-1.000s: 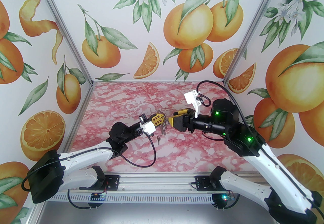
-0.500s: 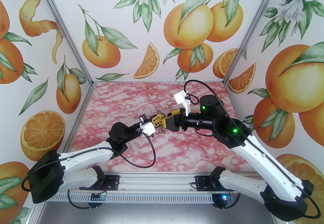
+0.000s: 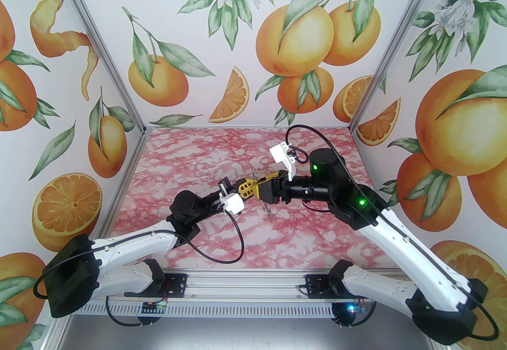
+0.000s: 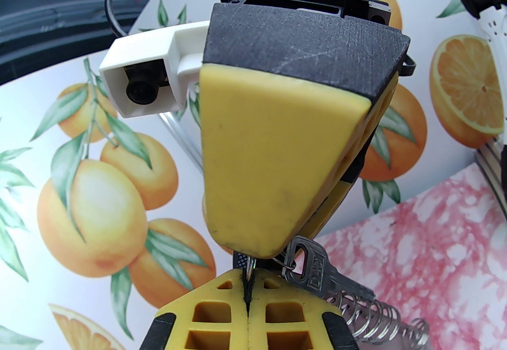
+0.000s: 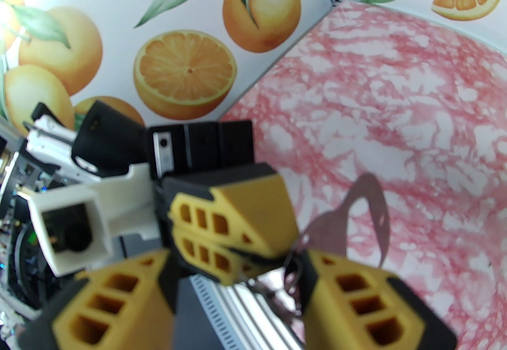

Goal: Remove the keys from the keyring

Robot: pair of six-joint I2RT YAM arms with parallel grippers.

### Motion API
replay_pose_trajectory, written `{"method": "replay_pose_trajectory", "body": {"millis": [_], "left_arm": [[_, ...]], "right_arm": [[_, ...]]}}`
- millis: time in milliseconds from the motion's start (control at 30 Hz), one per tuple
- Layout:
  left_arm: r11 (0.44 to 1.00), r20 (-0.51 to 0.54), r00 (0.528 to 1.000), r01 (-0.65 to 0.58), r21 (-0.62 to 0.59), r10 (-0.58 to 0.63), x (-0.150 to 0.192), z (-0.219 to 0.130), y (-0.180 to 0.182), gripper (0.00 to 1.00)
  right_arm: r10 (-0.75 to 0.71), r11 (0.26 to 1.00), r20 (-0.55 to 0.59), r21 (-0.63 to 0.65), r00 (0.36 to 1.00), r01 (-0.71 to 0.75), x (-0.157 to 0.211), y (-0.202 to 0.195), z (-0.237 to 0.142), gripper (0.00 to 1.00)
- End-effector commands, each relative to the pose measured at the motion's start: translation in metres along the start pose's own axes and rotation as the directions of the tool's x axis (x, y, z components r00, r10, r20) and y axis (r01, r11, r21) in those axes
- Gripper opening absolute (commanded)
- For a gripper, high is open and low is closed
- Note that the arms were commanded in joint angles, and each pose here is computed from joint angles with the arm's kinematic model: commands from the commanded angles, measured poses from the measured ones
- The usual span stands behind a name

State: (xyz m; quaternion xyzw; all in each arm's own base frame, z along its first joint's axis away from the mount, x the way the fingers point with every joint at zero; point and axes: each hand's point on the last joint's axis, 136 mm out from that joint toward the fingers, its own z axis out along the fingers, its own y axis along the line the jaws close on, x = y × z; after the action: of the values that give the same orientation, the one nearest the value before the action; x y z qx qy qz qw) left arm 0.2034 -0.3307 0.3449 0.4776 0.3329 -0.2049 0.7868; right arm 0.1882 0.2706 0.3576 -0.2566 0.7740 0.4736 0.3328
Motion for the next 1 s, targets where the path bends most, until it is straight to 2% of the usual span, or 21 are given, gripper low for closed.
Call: {"method": "replay_pose_trajectory", "body": {"millis": [0,333,533,600,733,967], "left_arm": [[0.997,-0.023,0.998,-0.054,-0.053,0.053,-0.003,0.007,0.019,0.00],[0.996,-0.024,0.997,-0.079,-0.045,0.078,-0.005,0.010,0.020,0.00],[0.996,-0.005,0.997,-0.081,-0.043,0.081,-0.013,0.010,0.022,0.00],[0.996,-0.004,0.997,-0.083,-0.040,0.083,-0.013,0.011,0.023,0.00],[0.995,-0.005,0.996,-0.088,-0.037,0.088,-0.013,0.012,0.022,0.00],[0.996,-0.094,0.992,-0.089,-0.022,0.087,-0.002,0.018,0.021,0.00]], "right_arm": [[0.003,0.997,0.027,-0.074,1.000,-0.001,-0.001,0.022,-0.014,0.52],[0.017,0.992,0.041,-0.128,0.999,-0.012,-0.004,0.032,-0.017,0.48],[0.005,0.999,0.027,-0.052,1.000,-0.004,-0.006,0.017,-0.010,0.48],[-0.008,0.999,0.051,-0.051,0.999,0.011,-0.012,0.020,-0.013,0.48],[-0.016,0.999,0.069,0.034,0.997,0.014,-0.013,0.008,-0.019,0.48],[-0.053,0.989,0.084,0.139,0.995,0.041,-0.011,-0.010,-0.019,0.46]]}}
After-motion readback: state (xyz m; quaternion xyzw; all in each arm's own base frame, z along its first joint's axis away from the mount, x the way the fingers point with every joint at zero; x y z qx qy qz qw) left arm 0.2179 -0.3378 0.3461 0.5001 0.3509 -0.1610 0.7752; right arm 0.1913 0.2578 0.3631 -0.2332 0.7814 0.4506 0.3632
